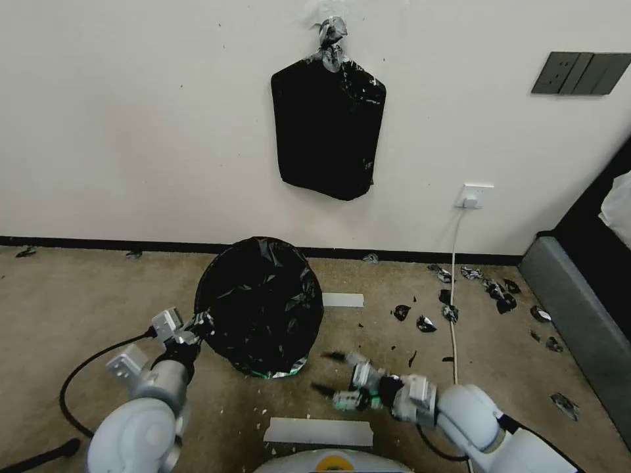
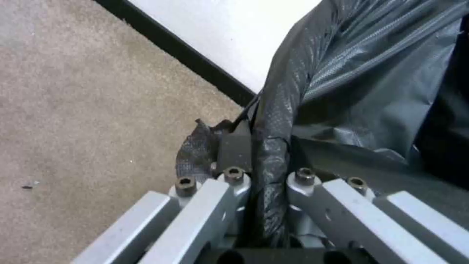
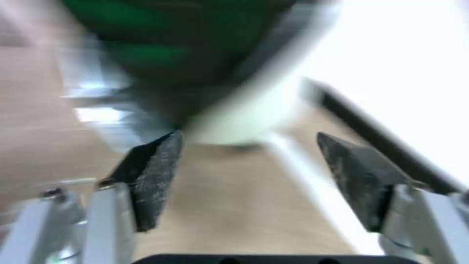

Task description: Place a trash bag onto the trash bin.

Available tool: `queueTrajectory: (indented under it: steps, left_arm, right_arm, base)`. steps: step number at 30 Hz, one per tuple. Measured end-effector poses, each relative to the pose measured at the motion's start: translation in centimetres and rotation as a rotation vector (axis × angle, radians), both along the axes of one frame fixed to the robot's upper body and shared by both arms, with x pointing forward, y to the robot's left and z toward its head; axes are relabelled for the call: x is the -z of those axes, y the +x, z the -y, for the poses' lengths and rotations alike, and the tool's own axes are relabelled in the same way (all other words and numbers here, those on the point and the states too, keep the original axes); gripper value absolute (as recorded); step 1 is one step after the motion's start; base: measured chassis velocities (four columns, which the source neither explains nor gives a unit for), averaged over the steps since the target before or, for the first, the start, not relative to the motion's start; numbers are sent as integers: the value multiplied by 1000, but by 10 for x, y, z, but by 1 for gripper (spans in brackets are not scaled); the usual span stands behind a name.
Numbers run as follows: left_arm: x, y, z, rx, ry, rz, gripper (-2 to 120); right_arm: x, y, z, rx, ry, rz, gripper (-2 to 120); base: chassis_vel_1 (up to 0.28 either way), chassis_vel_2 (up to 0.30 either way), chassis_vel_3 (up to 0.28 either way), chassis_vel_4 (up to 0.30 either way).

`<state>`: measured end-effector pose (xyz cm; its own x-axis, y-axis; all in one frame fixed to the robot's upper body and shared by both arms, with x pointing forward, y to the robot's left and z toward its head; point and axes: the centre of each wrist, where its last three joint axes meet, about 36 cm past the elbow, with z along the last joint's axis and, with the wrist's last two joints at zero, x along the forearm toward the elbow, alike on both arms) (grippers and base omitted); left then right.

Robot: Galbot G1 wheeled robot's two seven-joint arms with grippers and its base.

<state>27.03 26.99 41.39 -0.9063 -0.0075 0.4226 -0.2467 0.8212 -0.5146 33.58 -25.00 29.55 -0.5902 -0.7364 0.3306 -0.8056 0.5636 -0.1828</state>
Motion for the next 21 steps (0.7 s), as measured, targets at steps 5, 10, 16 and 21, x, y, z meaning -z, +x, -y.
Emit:
queueTrajectory:
  steps: [5,10,16,21]
  left_arm:
    - [4,-3,3,5,36,-7,3]
    - [8,-4,5,15,62,-2,3]
    - [8,-7,12,55,166,33,3]
    - [4,-15,25,100,290,76,3]
  right_arm:
    - [-52,21,-5,293,10,117,96]
    - [-115,26,-19,356,123,234,86]
    - [-186,-3,-57,220,198,283,61]
    - [-203,-25,-93,134,93,202,43]
  base:
    - [0,0,0,0]
    - [0,0,0,0]
    - [0,0,0,0]
    - [0,0,0,0]
